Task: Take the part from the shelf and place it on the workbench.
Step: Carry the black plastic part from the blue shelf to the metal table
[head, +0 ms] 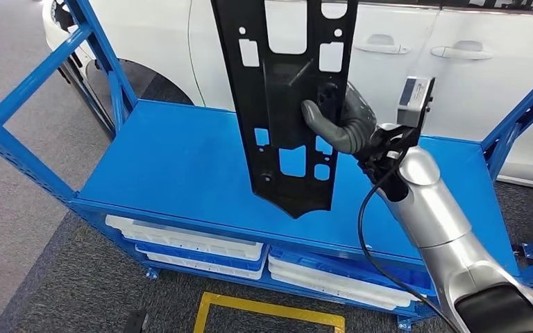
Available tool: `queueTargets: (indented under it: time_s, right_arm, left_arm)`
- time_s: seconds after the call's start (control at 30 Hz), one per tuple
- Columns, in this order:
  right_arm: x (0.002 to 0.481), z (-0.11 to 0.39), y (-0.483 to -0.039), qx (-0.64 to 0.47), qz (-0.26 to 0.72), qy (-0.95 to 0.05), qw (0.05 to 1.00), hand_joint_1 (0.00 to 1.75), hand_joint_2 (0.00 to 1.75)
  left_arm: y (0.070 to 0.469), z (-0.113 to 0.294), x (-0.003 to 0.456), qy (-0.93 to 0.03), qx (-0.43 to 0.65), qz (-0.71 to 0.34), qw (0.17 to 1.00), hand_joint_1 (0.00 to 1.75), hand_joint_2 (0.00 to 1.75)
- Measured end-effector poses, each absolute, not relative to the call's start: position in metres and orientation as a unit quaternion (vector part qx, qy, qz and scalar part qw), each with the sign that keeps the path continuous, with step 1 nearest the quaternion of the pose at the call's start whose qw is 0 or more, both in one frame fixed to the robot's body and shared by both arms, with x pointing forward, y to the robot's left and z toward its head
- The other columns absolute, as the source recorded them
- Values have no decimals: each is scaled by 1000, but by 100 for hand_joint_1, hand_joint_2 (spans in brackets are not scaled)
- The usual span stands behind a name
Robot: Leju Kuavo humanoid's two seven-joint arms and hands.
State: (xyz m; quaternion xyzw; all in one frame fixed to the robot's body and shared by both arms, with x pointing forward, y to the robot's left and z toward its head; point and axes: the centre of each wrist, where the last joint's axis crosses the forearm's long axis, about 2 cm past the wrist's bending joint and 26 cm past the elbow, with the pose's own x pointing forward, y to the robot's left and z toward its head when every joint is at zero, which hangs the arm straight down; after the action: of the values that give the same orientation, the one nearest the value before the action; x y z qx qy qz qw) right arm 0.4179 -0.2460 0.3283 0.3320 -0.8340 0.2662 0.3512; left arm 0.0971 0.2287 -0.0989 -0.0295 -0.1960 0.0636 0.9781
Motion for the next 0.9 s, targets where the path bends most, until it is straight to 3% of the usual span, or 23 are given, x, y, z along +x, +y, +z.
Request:
queueTargets:
  time_s: [0.53,0.9]
  right_arm:
    - [386,306,-257,338,264,-839,335,175,175]
    - [377,317,-254,357,276,-837,310,175,175]
  left_arm:
    - [229,-99,95,-195,-30,60,979,0,175]
    - [228,-99,95,-195,-29,61,978,0,175]
